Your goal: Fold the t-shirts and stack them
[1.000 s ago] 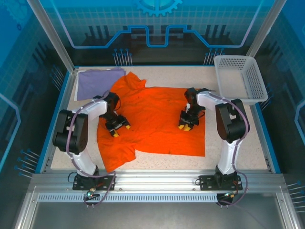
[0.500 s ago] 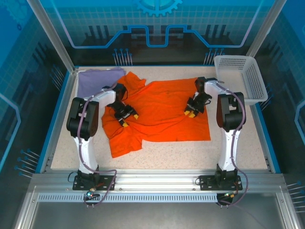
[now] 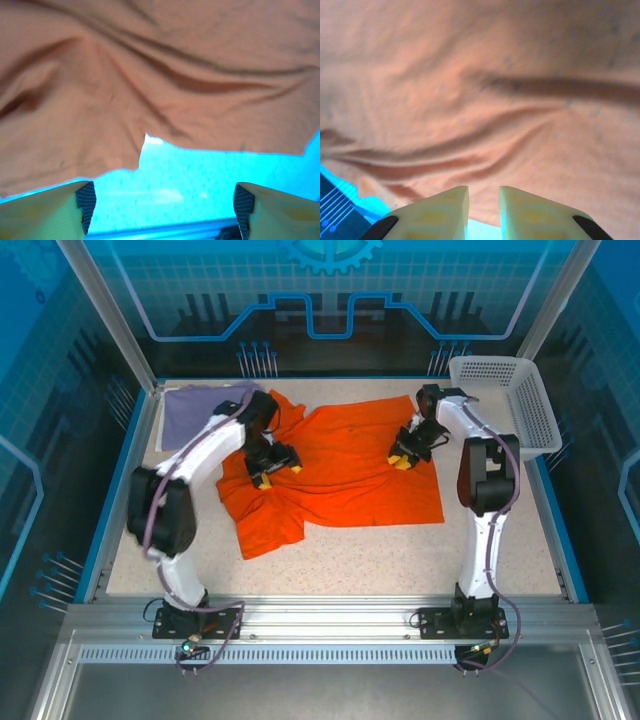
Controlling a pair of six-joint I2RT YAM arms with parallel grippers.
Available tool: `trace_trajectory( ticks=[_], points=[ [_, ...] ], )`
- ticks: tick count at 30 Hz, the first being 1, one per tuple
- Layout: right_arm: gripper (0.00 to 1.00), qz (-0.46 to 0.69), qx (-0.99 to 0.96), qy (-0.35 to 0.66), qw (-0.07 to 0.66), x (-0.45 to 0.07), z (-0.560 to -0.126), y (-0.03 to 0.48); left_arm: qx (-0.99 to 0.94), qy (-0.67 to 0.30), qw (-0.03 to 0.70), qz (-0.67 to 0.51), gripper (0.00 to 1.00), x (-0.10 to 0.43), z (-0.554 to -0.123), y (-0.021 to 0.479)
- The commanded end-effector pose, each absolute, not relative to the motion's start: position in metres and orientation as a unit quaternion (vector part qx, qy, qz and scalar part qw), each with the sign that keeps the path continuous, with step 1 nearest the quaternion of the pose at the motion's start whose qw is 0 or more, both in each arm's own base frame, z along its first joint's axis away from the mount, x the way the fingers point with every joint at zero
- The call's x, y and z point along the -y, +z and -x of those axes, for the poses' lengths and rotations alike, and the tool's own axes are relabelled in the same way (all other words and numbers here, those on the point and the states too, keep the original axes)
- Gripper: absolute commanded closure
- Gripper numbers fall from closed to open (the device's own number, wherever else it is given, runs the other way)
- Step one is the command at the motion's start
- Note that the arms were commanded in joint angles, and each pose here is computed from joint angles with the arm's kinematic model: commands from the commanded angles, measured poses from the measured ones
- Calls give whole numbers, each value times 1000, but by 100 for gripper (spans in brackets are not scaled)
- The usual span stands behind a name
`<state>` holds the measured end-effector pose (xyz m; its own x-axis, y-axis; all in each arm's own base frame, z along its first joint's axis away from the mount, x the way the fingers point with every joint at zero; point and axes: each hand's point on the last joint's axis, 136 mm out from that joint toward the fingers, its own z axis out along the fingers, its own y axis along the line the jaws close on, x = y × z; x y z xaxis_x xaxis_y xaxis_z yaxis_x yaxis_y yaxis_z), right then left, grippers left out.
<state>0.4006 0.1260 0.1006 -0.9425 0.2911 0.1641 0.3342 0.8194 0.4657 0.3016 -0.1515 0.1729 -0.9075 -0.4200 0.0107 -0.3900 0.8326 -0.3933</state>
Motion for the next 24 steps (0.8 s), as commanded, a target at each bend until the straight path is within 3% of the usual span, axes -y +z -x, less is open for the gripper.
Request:
trace_trajectory(
  ticks=[1,7,14,24],
  points=[
    [74,157,948,-275,23,-132,-378,134,-954,-130,-14,270,25,114,-228,148],
    [73,178,945,-274,16,-124,-345,134,-925,-131,-46,354,32,97,-182,83],
    [73,188,945,-266,22,-112,-320,128,-913,-143,-51,380,40,98,-183,33],
    [73,208,942,-263,10,-90,-305,135,-925,-96,-75,359,46,87,-179,3]
  ],
)
